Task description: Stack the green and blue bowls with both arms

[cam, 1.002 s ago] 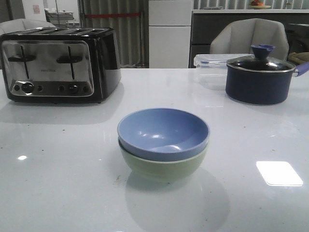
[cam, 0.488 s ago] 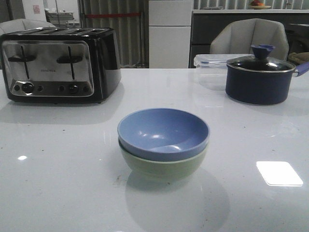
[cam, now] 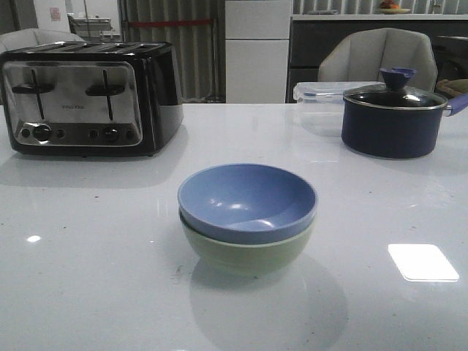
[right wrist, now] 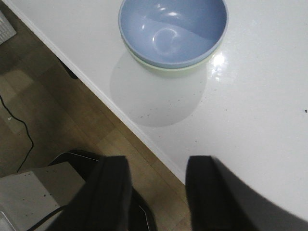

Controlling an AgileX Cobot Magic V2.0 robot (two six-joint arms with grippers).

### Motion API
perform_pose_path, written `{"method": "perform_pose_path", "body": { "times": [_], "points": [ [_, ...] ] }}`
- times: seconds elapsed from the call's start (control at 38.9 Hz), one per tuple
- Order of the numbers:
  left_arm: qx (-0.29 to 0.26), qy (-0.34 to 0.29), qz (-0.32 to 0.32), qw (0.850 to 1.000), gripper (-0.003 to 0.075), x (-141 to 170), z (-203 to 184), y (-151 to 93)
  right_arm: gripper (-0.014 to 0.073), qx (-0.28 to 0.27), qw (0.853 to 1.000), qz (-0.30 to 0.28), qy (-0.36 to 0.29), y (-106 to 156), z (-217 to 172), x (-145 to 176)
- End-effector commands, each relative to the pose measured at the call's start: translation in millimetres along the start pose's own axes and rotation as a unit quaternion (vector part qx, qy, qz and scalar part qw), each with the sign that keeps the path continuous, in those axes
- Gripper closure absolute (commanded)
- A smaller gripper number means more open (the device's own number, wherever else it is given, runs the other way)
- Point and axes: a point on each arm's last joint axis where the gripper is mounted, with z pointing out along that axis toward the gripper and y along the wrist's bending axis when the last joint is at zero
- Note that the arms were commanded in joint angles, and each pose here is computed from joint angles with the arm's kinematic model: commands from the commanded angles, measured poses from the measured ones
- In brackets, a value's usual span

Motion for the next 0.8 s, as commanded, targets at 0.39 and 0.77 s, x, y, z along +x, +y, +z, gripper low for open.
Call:
{"method": "perform_pose_path", "body": {
  "times": [0.39, 0.77],
  "points": [
    [-0.009, -0.054, -0.001, 0.998, 0.0622, -13.8, -5.5, 1.3, 0.059, 0.008, 0.999, 0.002, -0.035, -0.7, -6.3, -10.2],
    [-0.011, -0.059, -0.001, 0.998, 0.0622, -14.6, -5.6, 1.6, 0.059, 0.008, 0.999, 0.002, -0.034, -0.7, -6.2, -10.1]
  ]
}}
